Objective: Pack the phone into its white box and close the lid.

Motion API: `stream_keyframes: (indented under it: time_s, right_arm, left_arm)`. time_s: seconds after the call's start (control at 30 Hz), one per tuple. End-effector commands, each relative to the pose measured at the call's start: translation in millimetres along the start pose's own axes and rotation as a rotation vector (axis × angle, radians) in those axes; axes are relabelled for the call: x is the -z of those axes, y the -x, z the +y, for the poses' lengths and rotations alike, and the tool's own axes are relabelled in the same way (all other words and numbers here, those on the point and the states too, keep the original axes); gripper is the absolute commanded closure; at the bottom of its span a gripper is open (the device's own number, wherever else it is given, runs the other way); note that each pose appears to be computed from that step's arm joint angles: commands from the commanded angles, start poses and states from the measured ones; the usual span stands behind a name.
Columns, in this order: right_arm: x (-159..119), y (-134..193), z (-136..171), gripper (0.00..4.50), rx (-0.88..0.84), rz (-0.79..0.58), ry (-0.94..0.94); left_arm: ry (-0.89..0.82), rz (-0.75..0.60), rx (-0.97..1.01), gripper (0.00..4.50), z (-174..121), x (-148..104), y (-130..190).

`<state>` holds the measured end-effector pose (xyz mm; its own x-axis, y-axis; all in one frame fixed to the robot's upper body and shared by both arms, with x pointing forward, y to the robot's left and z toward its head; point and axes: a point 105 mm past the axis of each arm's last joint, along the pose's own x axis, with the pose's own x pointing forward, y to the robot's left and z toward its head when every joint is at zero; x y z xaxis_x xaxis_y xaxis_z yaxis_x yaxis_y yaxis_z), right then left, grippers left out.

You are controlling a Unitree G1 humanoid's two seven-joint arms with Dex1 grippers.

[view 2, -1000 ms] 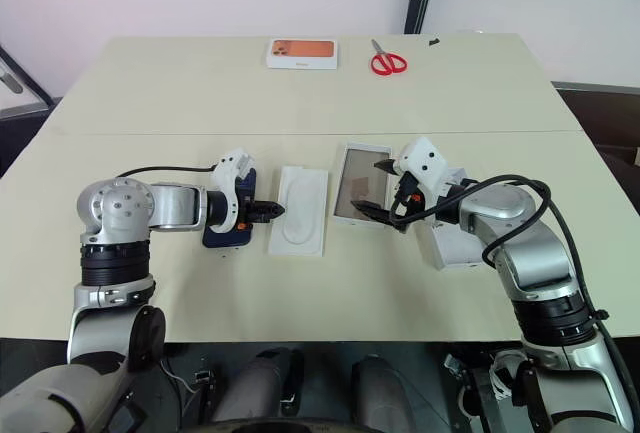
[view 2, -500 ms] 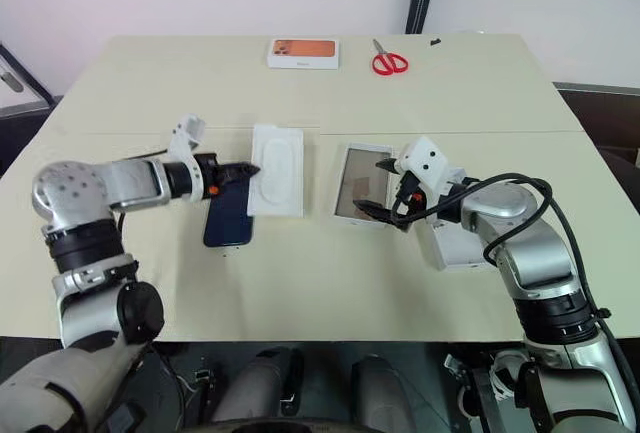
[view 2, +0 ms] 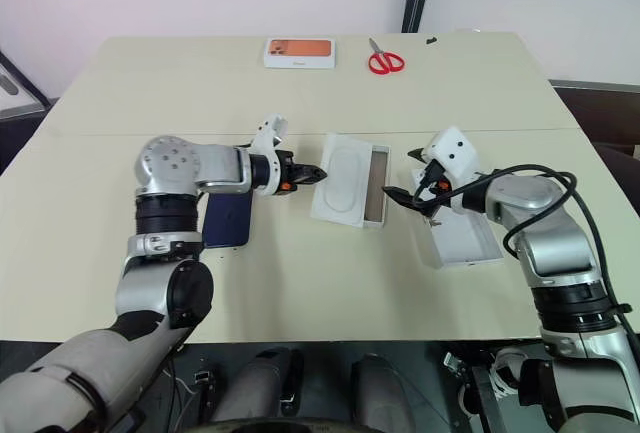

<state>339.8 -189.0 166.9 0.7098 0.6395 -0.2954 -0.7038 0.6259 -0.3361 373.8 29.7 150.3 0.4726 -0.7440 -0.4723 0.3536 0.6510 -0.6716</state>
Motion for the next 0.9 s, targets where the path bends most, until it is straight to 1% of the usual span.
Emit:
stream_keyframes:
  time_s: [0.03, 0.27, 0.37, 0.43, 0.53, 0.57, 0.67, 0.77, 0.8, 0.83, 0.9]
  right_arm:
    - [-11, 8, 0, 0.0, 0.018, -0.034, 0.045]
    - [-10, 9, 5, 0.0, 0.013, -0.027, 0.043]
    - [-10, 8, 7, 0.0, 0.009, -0.026, 0.045]
    - [-12, 7, 8, 0.0, 0.003, -0.031, 0.048]
    - [-17, 5, 10, 0.0, -0.008, -0.041, 0.055]
    - [-19, 3, 11, 0.0, -0.01, -0.046, 0.056]
    - [-24, -2, 13, 0.0, -0.026, -0.05, 0.058]
    - [-29, -14, 19, 0.86, -0.043, -0.053, 0.044]
    - [-30, -18, 20, 1.38, -0.041, -0.053, 0.042]
    - [-31, -24, 20, 1.8, -0.034, -0.047, 0.041]
    - [-32, -37, 21, 2.91, -0.021, -0.024, 0.049]
  left_arm:
    - [-0.035, -0.023, 0.011, 4.46, -14, -10, -8]
    - [-0.018, -0.027, 0.018, 4.46, -16, -11, -22]
    - [-0.006, -0.032, 0.03, 3.57, -17, -13, -23]
    - [-0.004, -0.042, 0.044, 2.59, -19, -15, -22]
    - [-0.014, -0.058, 0.07, 1.01, -22, -19, -17]
    - [-0.02, -0.066, 0.074, 0.58, -21, -20, -14]
    - [-0.069, -0.102, 0.066, 0.58, -16, -25, -3]
    - [-0.226, -0.218, 0.026, 0.5, -8, -38, 20]
    - [-0.282, -0.252, 0.006, 0.5, -5, -41, 27]
    - [-0.349, -0.291, -0.031, 0.5, 2, -43, 35]
    - [-0.482, -0.348, -0.096, 0.5, 18, -44, 54]
